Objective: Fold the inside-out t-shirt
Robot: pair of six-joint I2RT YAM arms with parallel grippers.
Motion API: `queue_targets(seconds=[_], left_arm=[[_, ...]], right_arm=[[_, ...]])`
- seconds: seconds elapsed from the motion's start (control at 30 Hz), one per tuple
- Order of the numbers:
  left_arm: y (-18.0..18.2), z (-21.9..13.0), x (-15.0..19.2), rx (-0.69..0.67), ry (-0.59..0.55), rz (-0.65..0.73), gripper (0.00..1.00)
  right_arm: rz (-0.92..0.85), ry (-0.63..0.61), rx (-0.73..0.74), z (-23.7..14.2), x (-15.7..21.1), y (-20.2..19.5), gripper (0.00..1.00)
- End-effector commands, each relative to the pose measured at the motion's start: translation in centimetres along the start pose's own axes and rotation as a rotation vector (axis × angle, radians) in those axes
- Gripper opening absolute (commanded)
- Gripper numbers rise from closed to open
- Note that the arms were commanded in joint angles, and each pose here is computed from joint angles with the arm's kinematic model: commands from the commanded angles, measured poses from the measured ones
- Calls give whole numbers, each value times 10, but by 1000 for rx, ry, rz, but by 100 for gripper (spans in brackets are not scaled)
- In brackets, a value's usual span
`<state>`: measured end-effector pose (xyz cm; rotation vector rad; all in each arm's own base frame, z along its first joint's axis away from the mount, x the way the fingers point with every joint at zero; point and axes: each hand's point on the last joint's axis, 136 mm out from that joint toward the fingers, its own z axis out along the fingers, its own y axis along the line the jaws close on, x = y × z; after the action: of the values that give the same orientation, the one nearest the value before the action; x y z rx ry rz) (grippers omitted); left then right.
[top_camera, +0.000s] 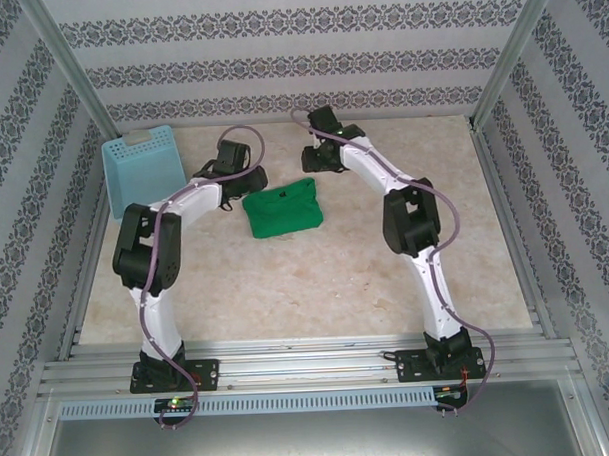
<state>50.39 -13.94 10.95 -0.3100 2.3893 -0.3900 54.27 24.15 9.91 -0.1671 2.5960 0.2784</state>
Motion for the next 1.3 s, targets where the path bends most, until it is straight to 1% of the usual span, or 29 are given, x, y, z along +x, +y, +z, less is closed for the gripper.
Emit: queue_targets(seconds=[0.0, 0.03, 0.1, 0.17, 0.23, 0.33, 0.43, 0.53, 0.6, 0.63, 0.7, 0.8, 0.93, 1.1, 1.2, 1.27], left_arm=[[8, -52, -13, -31, -63, -4, 59], [10, -63, -11, -34, -80, -9, 61], [19, -86, -7, -45, -128, -28, 65], [30, -108, -1, -59, -178, -44, 69], [41, -128, 5, -75, -235, -60, 73], [55, -157, 13, -76, -327, -81, 80], [66, -179, 20, -74, -399, -94, 85], [78, -195, 26, -94, -451, -110, 88], [84, -202, 30, -103, -483, -116, 92], [88, -204, 32, -109, -495, -119, 93], [94, -210, 34, -127, -518, -127, 96], [101, -215, 37, -145, -538, -127, 99], [103, -219, 37, -150, -560, -121, 100], [103, -221, 35, -150, -571, -120, 100], [101, -222, 33, -144, -576, -113, 100], [100, -222, 33, -141, -574, -107, 100]], right_arm=[[-65, -69, -13, -67, -5, 17, 52], [-82, -68, -27, -72, 4, 25, 54], [-116, -63, -50, -83, 25, 44, 62], [-135, -40, -69, -83, 48, 61, 70], [-154, -19, -78, -80, 67, 77, 74], [-173, 43, -73, -64, 91, 98, 75], [-171, 109, -32, -40, 106, 105, 78], [-155, 172, 16, -12, 114, 101, 80], [-166, 225, 75, 9, 124, 92, 80], [-172, 240, 102, 12, 124, 87, 80], [-179, 308, 191, 23, 132, 64, 82], [-146, 356, 246, 28, 139, 27, 82], [-85, 324, 289, 14, 125, -29, 82], [33, 314, 383, -9, 112, -121, 82], [95, 297, 442, -25, 104, -167, 82], [120, 273, 473, -37, 99, -190, 83]])
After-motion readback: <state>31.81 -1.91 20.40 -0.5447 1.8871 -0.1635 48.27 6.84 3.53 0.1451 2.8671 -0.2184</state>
